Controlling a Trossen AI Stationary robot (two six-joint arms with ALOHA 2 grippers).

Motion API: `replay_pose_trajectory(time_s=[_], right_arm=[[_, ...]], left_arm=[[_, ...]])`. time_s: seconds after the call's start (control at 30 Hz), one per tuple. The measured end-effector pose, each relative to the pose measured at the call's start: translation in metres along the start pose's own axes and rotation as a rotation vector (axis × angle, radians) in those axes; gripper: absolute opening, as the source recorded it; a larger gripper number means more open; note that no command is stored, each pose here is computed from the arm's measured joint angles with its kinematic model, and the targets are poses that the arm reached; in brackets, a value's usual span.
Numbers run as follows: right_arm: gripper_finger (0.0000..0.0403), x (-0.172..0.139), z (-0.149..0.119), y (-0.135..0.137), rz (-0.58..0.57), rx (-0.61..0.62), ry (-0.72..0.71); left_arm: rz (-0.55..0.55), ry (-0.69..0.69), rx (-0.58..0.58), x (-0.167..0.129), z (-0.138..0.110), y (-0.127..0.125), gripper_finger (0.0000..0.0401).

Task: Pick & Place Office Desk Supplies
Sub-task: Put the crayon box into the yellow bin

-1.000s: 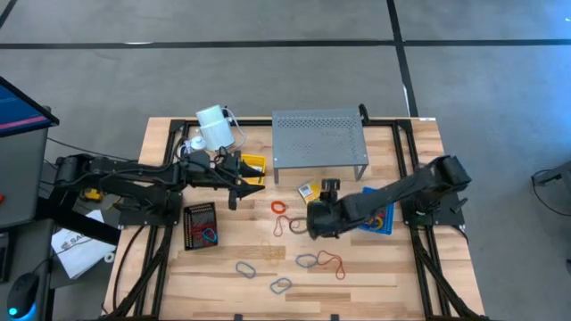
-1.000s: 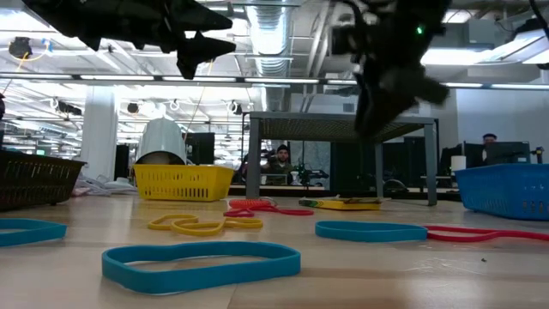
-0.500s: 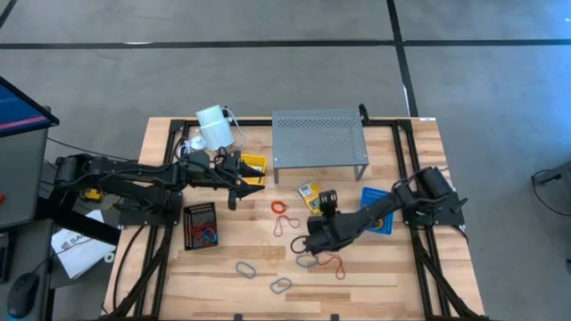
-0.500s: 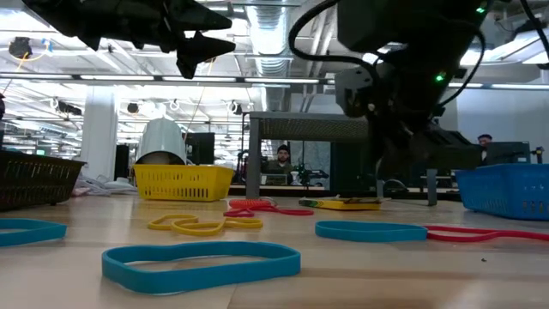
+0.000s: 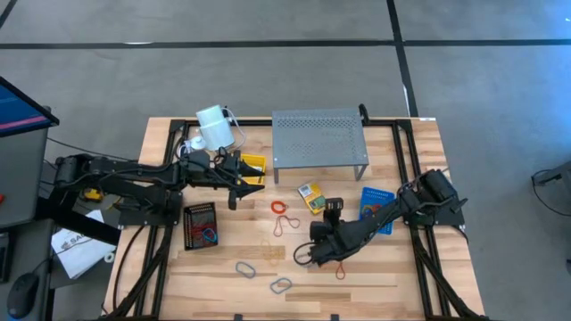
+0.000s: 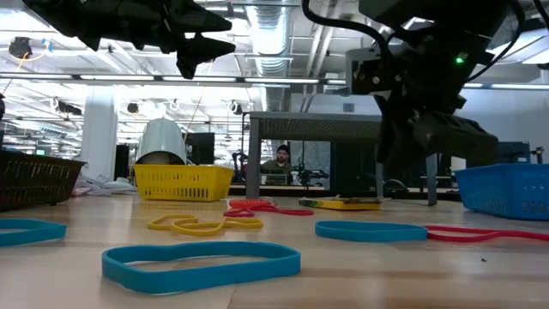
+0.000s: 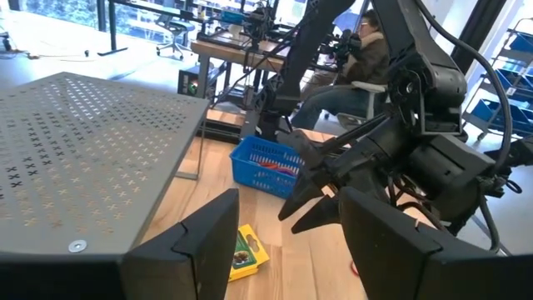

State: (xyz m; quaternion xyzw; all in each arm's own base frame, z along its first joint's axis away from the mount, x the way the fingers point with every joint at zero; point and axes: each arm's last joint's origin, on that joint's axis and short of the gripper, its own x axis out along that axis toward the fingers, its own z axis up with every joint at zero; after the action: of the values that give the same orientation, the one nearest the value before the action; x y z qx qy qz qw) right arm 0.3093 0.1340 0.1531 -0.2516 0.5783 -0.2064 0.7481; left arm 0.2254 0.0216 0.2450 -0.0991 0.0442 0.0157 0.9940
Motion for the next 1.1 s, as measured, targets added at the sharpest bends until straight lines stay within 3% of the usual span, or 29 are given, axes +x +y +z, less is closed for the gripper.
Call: replay_pose_trajectory(time_s=[0.5, 1.1], right_arm=[[0.0131, 0.016, -0.009, 0.007, 0.025, 0.025, -0.005], [0.0131, 0.043, -0.009, -0.008, 0.02, 0.051, 0.016]], left_arm=[[0.0, 0.0, 0.0, 0.0, 0.0, 0.0, 0.0205], [0.0, 0.0, 0.002, 0.0, 0.0, 0.0, 0.0205]])
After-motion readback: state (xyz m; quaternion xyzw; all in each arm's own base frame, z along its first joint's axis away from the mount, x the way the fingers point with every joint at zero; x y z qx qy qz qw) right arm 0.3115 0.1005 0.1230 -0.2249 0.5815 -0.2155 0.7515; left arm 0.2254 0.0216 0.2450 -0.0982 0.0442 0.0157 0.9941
